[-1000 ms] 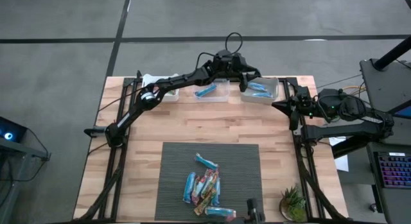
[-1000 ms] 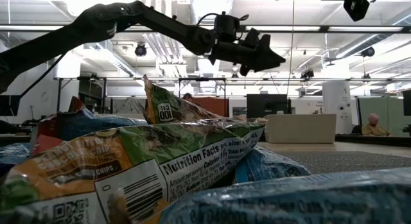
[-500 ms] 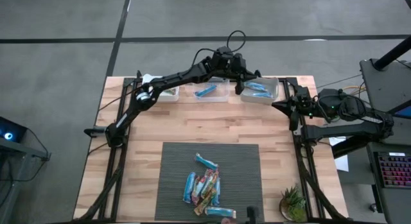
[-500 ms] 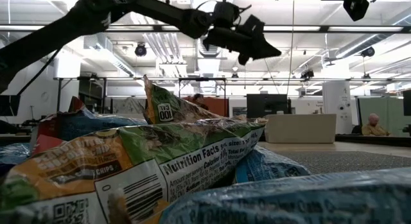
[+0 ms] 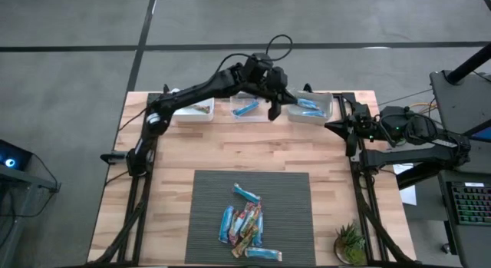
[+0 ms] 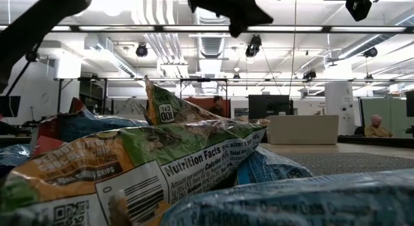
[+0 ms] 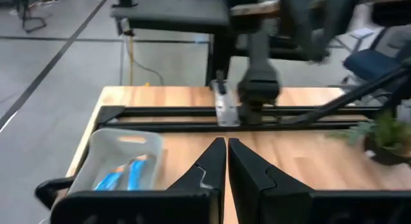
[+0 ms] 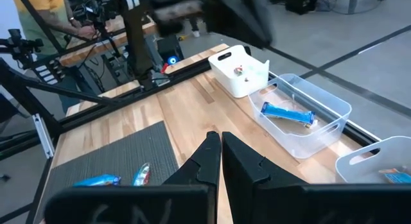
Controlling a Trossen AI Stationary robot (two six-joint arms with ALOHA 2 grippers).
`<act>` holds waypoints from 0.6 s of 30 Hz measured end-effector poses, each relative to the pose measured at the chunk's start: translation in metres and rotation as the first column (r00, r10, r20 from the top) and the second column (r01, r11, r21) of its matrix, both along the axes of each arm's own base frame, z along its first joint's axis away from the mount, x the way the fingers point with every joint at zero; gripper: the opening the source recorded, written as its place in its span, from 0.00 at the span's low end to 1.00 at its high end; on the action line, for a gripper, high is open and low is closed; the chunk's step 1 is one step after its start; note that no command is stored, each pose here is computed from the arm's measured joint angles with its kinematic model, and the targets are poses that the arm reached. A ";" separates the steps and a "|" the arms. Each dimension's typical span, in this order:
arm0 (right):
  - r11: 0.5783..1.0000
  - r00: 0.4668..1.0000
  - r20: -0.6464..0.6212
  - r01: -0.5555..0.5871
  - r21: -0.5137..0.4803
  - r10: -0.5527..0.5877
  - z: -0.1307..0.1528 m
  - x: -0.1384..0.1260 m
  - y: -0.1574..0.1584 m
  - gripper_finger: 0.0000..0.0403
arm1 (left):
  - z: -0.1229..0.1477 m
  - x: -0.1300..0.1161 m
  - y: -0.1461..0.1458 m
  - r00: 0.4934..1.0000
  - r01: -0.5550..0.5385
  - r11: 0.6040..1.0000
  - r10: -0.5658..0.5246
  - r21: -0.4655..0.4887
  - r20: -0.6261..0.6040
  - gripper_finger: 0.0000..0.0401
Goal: Pick and place Granola Bars by type
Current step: Put the yellow granola bar into the gray bin
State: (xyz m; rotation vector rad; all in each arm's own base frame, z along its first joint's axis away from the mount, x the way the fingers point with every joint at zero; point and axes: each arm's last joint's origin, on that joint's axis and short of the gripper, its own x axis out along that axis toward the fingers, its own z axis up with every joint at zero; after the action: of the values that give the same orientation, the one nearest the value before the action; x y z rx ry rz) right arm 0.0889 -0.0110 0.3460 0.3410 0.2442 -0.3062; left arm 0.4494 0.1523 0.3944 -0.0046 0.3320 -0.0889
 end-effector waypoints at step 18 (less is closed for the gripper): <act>0.999 0.999 0.001 -0.045 0.013 0.045 0.000 0.000 0.001 0.02 | 0.018 -0.003 -0.083 0.999 -0.025 0.999 0.024 -0.044 -0.031 0.00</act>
State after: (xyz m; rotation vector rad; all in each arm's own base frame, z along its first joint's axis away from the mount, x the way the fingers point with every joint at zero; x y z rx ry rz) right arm 0.0892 -0.0097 0.3459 0.3482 0.2529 -0.2605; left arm 0.4468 0.0691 0.4127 -0.0545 0.3601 -0.0717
